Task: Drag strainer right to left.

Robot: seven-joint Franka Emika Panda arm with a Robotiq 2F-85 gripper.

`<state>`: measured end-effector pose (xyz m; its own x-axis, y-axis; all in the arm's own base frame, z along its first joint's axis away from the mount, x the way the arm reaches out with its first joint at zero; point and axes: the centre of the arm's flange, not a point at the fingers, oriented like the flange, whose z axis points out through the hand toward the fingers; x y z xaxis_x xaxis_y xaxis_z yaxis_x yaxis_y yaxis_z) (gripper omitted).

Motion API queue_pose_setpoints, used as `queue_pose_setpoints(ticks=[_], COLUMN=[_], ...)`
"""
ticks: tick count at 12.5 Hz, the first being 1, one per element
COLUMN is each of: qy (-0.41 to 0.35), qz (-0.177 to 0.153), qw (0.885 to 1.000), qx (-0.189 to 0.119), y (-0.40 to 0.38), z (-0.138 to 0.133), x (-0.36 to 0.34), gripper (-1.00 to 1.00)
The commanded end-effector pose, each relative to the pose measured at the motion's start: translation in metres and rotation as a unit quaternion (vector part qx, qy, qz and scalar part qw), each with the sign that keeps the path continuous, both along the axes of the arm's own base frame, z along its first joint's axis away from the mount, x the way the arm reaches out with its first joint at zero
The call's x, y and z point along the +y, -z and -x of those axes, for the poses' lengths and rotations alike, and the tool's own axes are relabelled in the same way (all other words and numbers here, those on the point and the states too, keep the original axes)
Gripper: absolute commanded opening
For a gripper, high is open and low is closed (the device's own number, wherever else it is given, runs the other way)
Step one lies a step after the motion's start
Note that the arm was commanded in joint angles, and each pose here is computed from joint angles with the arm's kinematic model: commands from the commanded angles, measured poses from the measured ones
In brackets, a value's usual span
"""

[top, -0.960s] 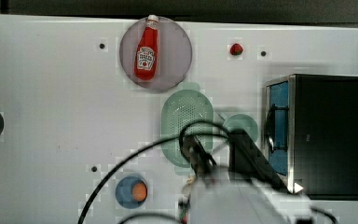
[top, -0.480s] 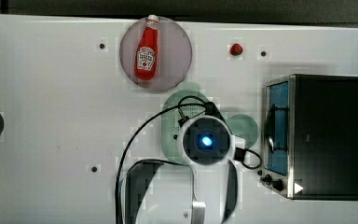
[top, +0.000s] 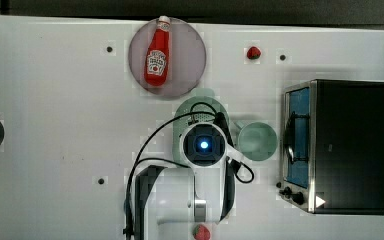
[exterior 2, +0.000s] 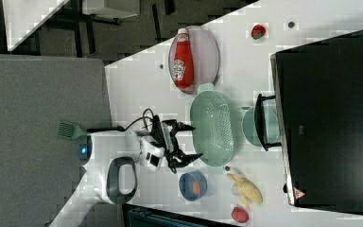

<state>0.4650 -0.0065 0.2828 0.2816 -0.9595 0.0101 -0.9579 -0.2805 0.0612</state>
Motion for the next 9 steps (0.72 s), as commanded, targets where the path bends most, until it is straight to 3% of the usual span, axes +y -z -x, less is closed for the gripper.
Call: queue_pose_setpoints(ticks=[1, 6, 9], qy=[0.062, 0.109, 0.091], qz=[0.003, 0.002, -0.002], qw=[0.998, 0.994, 0.996], qx=[0.002, 0.001, 0.003], y=[0.046, 0.114, 0.135], z=[-0.003, 0.0, 0.003], x=[-0.007, 0.006, 0.029], gripper=[1.0, 1.0, 1.0])
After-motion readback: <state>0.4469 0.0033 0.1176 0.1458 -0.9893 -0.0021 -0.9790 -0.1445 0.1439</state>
